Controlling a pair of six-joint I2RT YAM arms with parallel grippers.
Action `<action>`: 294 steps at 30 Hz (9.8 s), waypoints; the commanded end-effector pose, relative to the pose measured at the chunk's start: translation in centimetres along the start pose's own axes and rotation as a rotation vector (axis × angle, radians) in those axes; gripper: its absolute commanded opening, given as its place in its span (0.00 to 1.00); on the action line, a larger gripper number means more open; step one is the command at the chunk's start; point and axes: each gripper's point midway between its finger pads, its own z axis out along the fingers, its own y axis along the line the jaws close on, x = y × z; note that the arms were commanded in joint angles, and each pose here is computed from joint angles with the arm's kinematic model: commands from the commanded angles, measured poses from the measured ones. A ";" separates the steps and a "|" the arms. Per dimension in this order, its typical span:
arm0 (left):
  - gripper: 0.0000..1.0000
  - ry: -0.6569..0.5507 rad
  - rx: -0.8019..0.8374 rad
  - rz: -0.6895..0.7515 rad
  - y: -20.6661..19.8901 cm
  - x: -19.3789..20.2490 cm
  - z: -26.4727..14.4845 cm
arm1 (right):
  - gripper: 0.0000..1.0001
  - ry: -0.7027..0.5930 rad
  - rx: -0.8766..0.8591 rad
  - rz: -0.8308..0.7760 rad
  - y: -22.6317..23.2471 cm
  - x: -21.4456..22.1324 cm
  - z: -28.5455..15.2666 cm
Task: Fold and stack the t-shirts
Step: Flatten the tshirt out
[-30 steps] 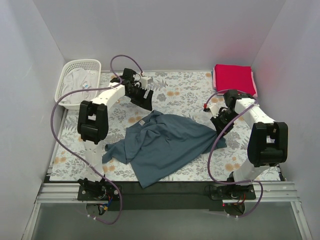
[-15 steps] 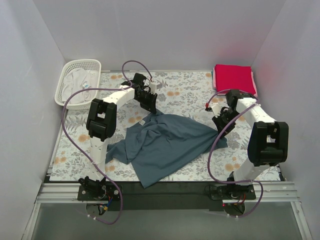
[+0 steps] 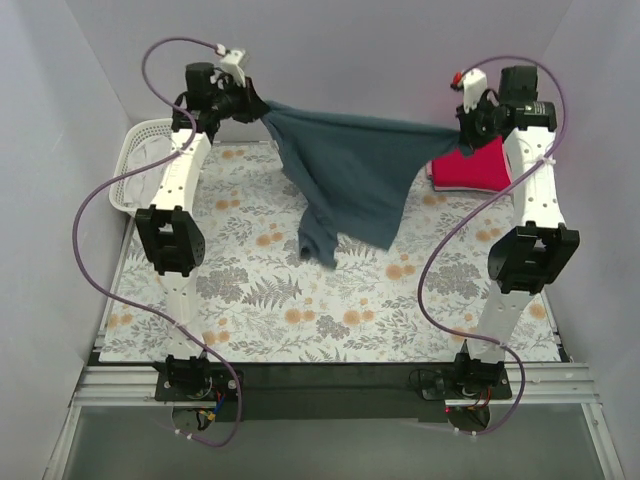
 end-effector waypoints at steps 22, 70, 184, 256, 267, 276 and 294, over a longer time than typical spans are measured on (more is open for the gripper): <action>0.00 0.053 0.075 0.549 -6.6 11.9 -22.7 | 0.01 -0.144 -0.007 -0.483 8.9 6.8 -7.5; 0.31 0.800 -0.399 -0.023 9.7 29.6 -8.2 | 0.47 0.312 -0.366 0.119 13.5 15.1 2.2; 0.00 0.784 0.495 0.166 -22.0 25.2 -20.8 | 0.01 0.541 -0.406 0.232 16.1 25.3 -3.9; 0.21 0.831 -0.277 -0.218 2.7 30.9 -21.4 | 0.33 0.617 -0.559 -0.062 23.2 25.6 -3.1; 0.22 0.863 -0.234 -0.187 -0.8 33.7 -20.7 | 0.32 0.591 -0.510 0.009 21.1 22.6 2.4; 0.21 0.979 -0.250 -0.157 -2.0 38.1 -24.3 | 0.32 0.695 -0.513 -0.016 21.8 27.1 2.9; 0.36 0.556 -0.081 -0.088 -2.9 18.1 -18.5 | 0.48 0.223 -0.334 0.232 9.7 11.5 2.7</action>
